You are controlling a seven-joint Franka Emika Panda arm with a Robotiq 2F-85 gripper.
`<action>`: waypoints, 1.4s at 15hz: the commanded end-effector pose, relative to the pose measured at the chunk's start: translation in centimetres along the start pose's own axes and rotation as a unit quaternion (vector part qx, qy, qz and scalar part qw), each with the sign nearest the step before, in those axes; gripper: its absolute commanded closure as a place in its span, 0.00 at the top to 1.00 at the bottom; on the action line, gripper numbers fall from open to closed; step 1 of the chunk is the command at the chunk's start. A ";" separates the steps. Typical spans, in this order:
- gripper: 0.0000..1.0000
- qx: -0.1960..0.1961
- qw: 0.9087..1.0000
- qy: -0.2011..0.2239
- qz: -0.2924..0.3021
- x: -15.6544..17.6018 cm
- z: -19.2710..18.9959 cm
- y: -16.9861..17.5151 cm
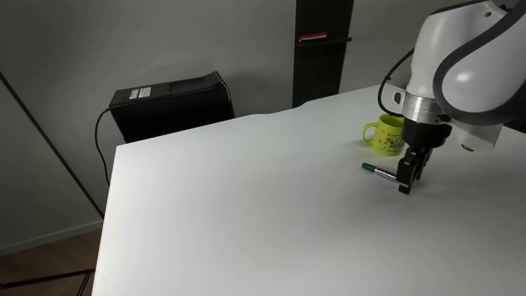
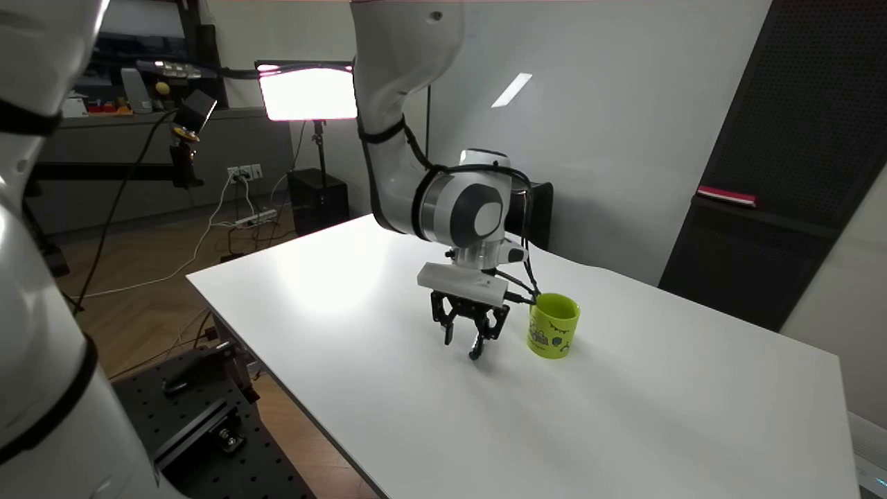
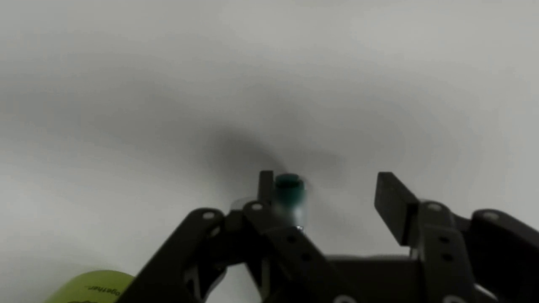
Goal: Remove the marker out of the cup and put it on the table
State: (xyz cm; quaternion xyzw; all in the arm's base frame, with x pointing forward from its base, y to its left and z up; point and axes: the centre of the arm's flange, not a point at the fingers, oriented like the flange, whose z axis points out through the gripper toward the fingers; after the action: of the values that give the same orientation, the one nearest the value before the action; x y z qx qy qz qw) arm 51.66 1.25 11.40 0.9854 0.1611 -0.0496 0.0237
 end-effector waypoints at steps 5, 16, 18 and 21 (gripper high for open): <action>1.00 -0.002 0.999 -0.017 0.042 0.9 -5.7 2.1; 1.00 0.010 0.973 -0.022 0.228 -1.3 -15.9 3.2; 1.00 0.009 0.979 -0.025 0.203 -0.5 -14.9 3.7; 1.00 0.010 0.978 -0.022 0.209 -0.7 -15.3 3.6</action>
State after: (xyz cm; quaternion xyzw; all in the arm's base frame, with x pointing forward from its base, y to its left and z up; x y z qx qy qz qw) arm 53.56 -1.42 26.82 0.9961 -0.0498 -0.0669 0.0276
